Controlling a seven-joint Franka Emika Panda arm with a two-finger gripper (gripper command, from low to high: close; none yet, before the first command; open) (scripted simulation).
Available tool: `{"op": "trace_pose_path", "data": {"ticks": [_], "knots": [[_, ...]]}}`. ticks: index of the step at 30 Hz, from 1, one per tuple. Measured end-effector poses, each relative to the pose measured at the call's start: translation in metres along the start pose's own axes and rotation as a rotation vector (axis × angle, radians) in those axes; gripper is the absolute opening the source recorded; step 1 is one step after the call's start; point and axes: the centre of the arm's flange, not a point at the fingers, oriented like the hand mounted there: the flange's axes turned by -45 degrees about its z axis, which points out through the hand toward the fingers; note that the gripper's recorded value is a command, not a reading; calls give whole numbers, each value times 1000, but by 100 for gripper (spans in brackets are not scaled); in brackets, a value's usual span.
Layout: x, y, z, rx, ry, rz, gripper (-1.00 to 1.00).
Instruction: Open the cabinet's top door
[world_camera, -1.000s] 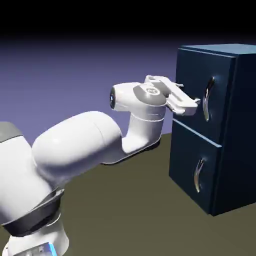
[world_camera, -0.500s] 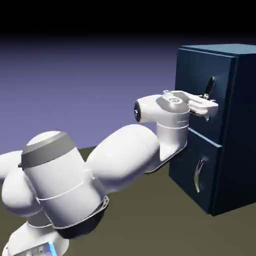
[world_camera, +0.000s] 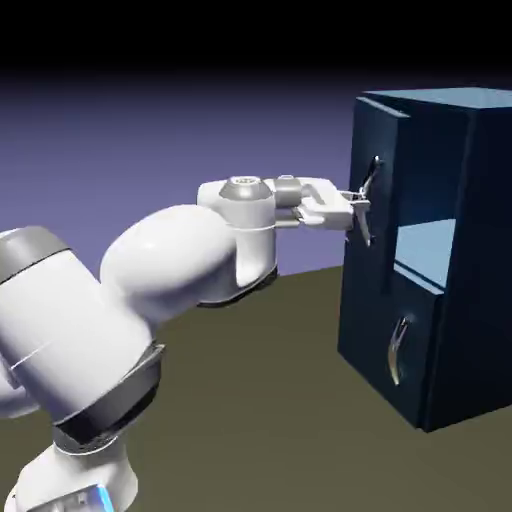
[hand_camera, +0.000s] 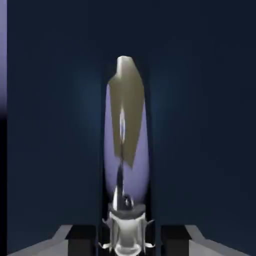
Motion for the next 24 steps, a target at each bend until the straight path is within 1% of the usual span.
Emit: {"op": "trace_pose_path", "data": {"ticks": [11,24], "knots": [[0,46,-60,264,0,0,-100],[0,131,-119,620,0,0,-100]]}}
